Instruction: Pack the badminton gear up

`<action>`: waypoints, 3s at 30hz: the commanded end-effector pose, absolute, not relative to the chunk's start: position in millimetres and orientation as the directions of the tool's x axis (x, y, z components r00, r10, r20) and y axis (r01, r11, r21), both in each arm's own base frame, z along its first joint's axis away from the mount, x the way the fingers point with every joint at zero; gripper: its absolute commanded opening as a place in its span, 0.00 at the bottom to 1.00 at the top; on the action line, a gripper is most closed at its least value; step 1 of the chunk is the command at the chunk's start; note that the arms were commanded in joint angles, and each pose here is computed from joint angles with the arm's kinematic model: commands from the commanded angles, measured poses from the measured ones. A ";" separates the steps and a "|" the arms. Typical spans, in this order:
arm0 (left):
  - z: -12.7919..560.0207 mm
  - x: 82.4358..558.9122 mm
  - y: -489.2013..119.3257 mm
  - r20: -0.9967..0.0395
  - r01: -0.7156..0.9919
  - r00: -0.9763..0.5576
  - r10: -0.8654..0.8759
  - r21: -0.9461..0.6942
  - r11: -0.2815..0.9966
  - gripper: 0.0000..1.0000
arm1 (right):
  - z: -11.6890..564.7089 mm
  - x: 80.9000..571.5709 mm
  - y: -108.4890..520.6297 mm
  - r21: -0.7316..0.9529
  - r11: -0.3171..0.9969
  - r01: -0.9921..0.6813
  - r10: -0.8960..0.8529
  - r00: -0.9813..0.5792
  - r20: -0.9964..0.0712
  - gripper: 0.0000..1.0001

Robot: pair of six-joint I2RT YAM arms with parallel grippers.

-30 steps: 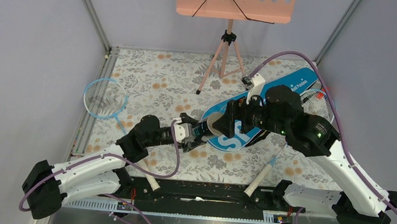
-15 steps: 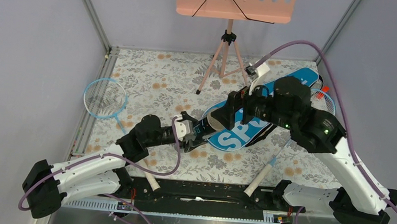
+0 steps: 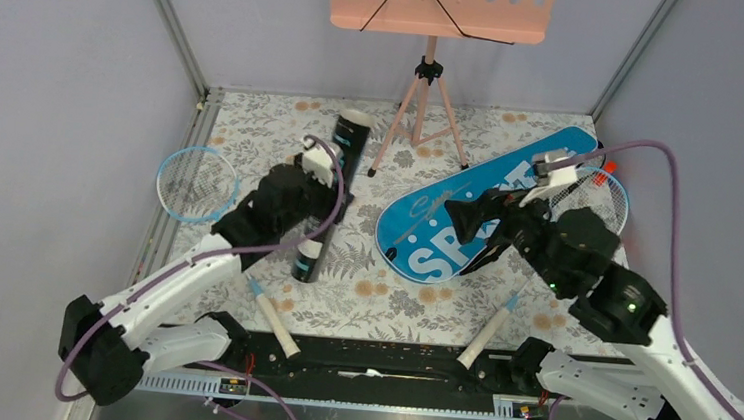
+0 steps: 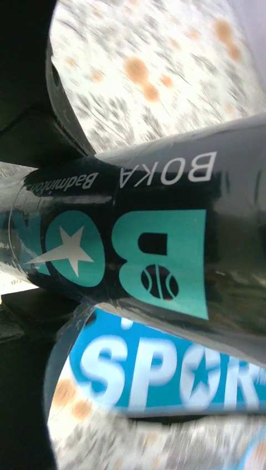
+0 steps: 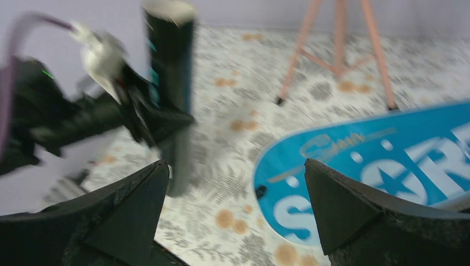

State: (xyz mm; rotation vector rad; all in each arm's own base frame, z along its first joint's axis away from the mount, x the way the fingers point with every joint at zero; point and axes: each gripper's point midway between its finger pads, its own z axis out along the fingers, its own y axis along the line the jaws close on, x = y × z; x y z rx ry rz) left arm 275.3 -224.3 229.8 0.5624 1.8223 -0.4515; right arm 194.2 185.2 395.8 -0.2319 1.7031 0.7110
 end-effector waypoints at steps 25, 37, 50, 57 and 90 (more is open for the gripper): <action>84.6 446.3 -106.9 -0.609 0.007 -0.782 -0.130 -0.217 0.976 0.96 | 96.4 282.2 66.2 0.344 0.858 0.381 0.513 -0.606 -0.608 1.00; 212.7 386.7 -110.3 -0.860 0.133 -0.454 -0.232 -0.323 0.937 0.99 | 47.9 323.1 60.3 0.390 0.770 0.504 0.637 -0.578 -0.510 0.99; 228.5 350.5 -124.6 -0.881 0.235 -0.368 -0.296 -0.396 0.888 0.99 | 32.5 348.5 82.4 0.436 0.792 0.427 0.605 -0.640 -0.473 0.21; 235.1 341.2 -148.7 -0.881 0.345 -0.381 -0.282 -0.418 0.840 0.99 | 90.1 351.6 97.8 0.454 0.880 0.142 0.423 -0.669 -0.611 0.00; 355.1 256.2 -171.5 -0.984 0.667 -0.109 -0.139 -0.176 0.724 0.99 | 269.4 154.4 139.5 -0.373 0.035 -0.927 -0.636 0.267 -0.724 0.00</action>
